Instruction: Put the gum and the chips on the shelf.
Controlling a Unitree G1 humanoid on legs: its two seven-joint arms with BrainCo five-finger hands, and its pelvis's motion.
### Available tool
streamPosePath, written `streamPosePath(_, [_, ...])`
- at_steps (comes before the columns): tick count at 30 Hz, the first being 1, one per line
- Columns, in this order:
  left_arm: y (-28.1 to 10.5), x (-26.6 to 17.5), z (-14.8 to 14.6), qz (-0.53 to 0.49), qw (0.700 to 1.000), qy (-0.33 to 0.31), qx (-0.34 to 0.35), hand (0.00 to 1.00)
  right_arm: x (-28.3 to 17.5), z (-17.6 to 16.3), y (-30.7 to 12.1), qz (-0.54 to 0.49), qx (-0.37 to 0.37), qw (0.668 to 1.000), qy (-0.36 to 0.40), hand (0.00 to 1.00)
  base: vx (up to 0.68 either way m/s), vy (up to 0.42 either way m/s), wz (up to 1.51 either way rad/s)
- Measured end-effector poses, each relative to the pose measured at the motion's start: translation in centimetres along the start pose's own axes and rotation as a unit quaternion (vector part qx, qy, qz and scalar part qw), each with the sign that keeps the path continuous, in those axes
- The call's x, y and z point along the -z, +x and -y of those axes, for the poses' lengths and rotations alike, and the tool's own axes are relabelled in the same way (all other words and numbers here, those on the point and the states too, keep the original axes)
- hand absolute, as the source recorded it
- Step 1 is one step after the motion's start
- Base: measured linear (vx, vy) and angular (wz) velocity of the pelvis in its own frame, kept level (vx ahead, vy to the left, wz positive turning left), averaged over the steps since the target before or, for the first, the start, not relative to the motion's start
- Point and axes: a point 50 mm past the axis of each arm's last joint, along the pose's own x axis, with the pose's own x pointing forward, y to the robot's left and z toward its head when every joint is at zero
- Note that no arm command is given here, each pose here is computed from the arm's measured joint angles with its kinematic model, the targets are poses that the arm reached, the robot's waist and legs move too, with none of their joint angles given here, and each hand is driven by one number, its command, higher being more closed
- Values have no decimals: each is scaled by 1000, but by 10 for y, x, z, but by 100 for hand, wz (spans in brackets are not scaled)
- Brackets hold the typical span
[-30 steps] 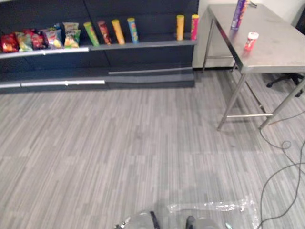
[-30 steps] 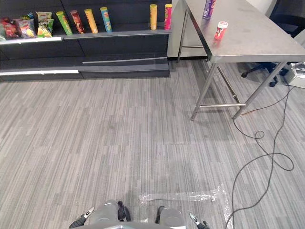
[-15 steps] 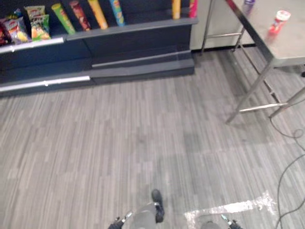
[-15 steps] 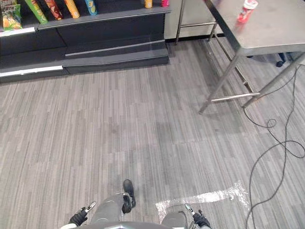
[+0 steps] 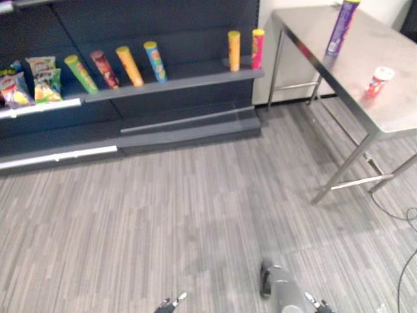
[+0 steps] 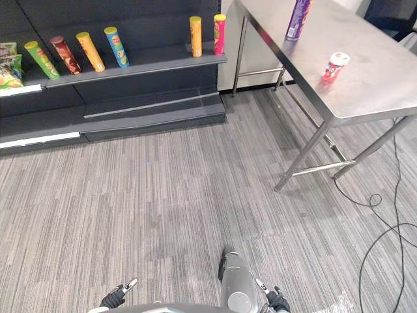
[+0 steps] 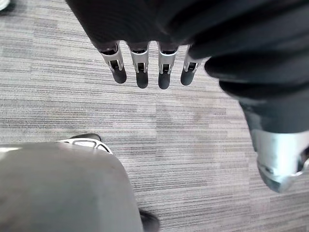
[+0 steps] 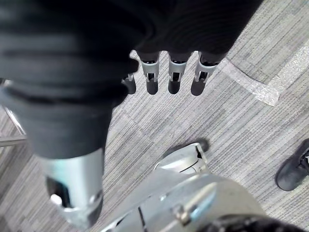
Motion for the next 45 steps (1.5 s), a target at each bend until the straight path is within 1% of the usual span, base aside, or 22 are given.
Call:
streamPosePath(1, [0, 1, -1, -2, 1000, -6, -4, 0, 2, 1, -1, -2, 3, 1000, 4, 0, 527, -236, 49])
streamPosePath(2, [-1, 6, 0, -6, 1000, -28, -8, 0, 4, 5, -2, -3, 9, 1000, 13, 0, 450, -205, 40])
streamPosePath(4, [-1, 6, 9, -4, 998, -59, -6, 0, 1, 6, -1, 3, 11, 1000, 15, 0, 612, -320, 25])
streamPosePath(7, [-1, 4, 14, 0, 997, -82, -3, 0, -6, 3, 0, 18, 6, 1000, 19, 0, 546, -316, 20])
streamPosePath(9, [0, 1, 15, 9, 995, -95, -3, 0, -7, 4, 0, 20, 7, 1000, 18, 0, 493, -266, 25])
streamPosePath(14, [2, -10, 20, 31, 985, -168, -4, 0, -7, 3, 0, 21, 3, 1000, 15, 0, 355, -118, -8])
streamPosePath(18, [2, -19, 21, 52, 980, -192, 2, 0, -6, 5, -1, 22, 8, 999, 26, 0, 270, 24, -43])
streamPosePath(25, [1, -16, 20, 52, 980, -191, -6, 0, -7, 2, 0, 23, 3, 1000, 17, 0, 392, 280, -49])
streamPosePath(28, [1, -14, 8, 49, 982, -179, -22, 0, 3, -10, 0, 2, -13, 1000, 16, 0, 559, 373, -47])
streamPosePath(29, [2, -14, 5, 46, 985, -164, -22, 0, 9, -14, -1, -5, -15, 1000, 22, 0, 358, 241, -5])
streamPosePath(33, [1, -9, 4, 31, 987, -153, -24, 0, 6, -15, 0, -3, -13, 999, 29, 0, 462, 263, -38])
streamPosePath(36, [1, -5, 7, 18, 994, -108, -11, 0, 0, -18, 2, 5, -20, 999, 30, 0, 304, 150, -51])
streamPosePath(38, [1, -3, 9, 12, 997, -72, -2, 0, -11, -17, 3, 22, -30, 999, 4, 0, 227, 77, -51])
streamPosePath(43, [1, -3, 5, 14, 997, -78, -8, 0, -21, -38, 5, 39, -73, 996, -34, 0, 210, -58, -37])
streamPosePath(45, [0, 2, 12, 4, 995, -96, -5, 0, -33, -38, 7, 59, -78, 994, -44, 0, 204, -166, -73])
